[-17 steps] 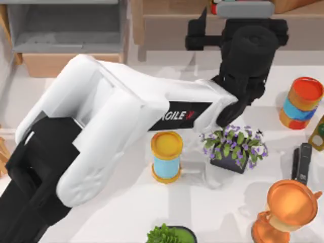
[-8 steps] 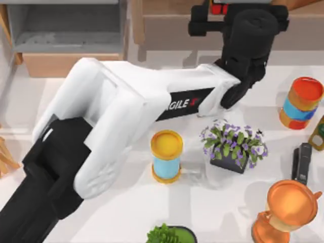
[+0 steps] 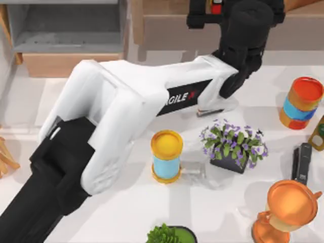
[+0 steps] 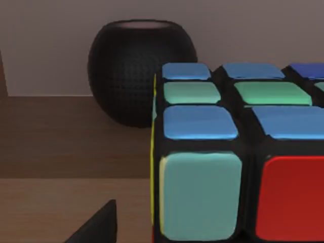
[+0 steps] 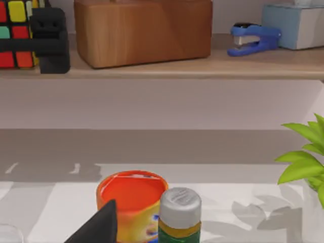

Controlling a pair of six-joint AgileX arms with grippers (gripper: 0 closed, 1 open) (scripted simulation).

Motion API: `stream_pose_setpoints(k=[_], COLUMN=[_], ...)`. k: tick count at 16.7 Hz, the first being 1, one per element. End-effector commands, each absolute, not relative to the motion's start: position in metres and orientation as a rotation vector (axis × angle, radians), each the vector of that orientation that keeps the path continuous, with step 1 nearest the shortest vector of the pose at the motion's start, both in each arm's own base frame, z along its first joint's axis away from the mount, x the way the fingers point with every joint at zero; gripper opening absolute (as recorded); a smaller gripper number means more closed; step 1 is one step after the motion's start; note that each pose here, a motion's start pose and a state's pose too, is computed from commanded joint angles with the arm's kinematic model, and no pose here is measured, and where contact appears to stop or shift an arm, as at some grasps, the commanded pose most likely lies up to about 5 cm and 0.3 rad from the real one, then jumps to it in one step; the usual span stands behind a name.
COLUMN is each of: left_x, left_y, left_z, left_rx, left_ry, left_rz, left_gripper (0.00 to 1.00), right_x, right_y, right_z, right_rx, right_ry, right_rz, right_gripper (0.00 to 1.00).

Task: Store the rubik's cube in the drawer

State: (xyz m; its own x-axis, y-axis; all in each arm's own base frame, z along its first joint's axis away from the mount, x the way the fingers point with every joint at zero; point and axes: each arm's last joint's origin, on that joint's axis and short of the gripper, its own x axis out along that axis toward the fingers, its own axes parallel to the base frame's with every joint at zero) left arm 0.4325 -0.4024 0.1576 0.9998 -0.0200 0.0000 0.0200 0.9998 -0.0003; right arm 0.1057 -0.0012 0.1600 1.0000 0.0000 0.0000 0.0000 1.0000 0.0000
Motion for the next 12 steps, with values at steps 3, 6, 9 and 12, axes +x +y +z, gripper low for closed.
stream_pose_setpoints(k=[3, 6, 9, 12], left_x=[0.4325, 0.4325, 0.4325, 0.4325], left_y=[-0.4024, -0.4024, -0.4024, -0.4024], left_z=[0.1576, 0.1576, 0.1576, 0.1576], left_rx=[0.000, 0.000, 0.000, 0.000], left_ry=[0.000, 0.000, 0.000, 0.000], left_rz=[-0.020, -0.020, -0.020, -0.020], left_gripper=[0.77, 0.55, 0.32, 0.10], right_x=[0.1057, 0.1057, 0.1057, 0.1057], right_y=[-0.0012, -0.0012, -0.0012, -0.0012], right_z=[0.1600, 0.1600, 0.1600, 0.1600], right_rx=[0.000, 0.000, 0.000, 0.000], right_ry=[0.000, 0.000, 0.000, 0.000], right_rz=[0.000, 0.000, 0.000, 0.000], right_gripper=[1.00, 1.00, 1.00, 1.00])
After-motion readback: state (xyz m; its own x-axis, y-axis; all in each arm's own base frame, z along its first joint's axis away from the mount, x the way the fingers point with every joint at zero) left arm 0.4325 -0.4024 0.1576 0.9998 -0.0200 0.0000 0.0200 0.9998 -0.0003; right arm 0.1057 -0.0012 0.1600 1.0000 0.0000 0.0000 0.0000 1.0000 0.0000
